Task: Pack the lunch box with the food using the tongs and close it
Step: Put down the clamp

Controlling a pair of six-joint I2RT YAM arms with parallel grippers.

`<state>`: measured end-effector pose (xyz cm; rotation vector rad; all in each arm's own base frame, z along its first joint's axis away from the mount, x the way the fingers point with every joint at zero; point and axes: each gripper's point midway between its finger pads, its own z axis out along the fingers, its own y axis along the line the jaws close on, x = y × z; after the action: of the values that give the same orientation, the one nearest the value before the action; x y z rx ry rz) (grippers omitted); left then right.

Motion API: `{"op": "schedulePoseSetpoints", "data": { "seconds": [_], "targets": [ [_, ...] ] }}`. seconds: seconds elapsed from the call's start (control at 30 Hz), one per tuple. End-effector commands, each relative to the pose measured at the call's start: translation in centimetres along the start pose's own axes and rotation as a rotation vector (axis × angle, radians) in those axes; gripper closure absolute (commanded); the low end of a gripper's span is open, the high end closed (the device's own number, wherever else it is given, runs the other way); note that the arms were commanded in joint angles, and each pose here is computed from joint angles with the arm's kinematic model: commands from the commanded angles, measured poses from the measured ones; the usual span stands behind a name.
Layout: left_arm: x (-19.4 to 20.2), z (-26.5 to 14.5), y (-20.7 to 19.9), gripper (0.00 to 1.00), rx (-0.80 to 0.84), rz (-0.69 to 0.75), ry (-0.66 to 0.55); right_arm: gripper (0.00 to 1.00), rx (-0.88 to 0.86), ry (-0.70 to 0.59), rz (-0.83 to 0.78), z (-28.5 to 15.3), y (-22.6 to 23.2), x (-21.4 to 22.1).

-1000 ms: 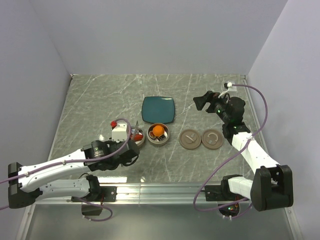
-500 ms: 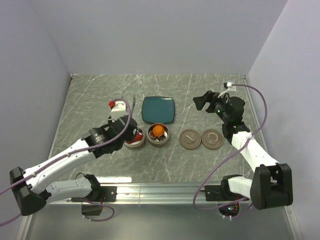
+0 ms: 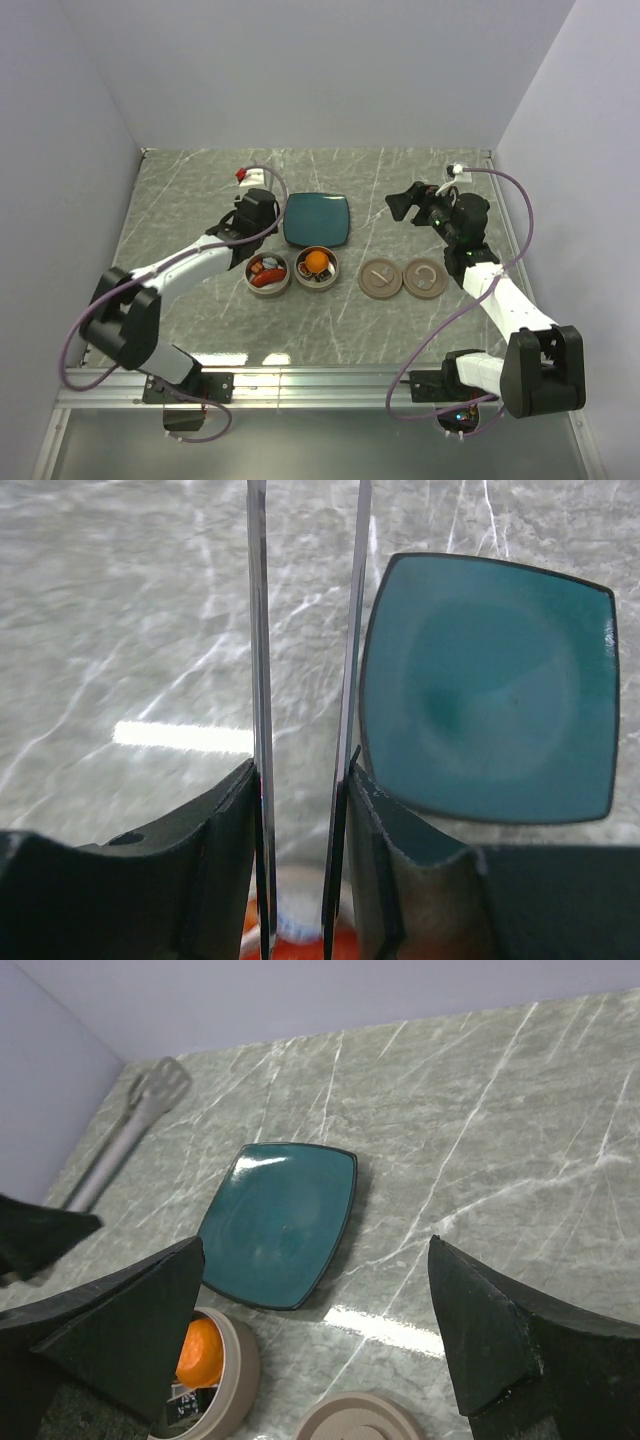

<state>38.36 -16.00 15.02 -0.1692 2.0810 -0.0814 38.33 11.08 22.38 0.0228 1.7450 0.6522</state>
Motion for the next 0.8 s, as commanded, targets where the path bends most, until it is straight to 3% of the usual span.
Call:
{"op": "schedulePoseSetpoints", "data": {
  "seconds": [0.0,0.23,0.43,0.77],
  "targets": [
    [-3.4,2.0,-2.7,0.57,0.12,-0.048,-0.132,0.01,-0.029,-0.072,-0.029,0.6,0.8,-3.1],
    [-2.9,6.2,-1.1,0.57,0.087,-0.059,-0.135,0.01,-0.024,-0.068,-0.028,0.7,0.7,-2.9],
    [0.7,10.2,0.8,0.57,0.027,-0.066,-0.06,0.01,-0.021,-0.071,-0.029,0.5,0.7,-2.9],
    [3.3,12.6,2.0,0.53,0.008,-0.08,-0.015,0.02,-0.026,-0.066,-0.028,0.6,0.7,-2.7]
  ]
}}
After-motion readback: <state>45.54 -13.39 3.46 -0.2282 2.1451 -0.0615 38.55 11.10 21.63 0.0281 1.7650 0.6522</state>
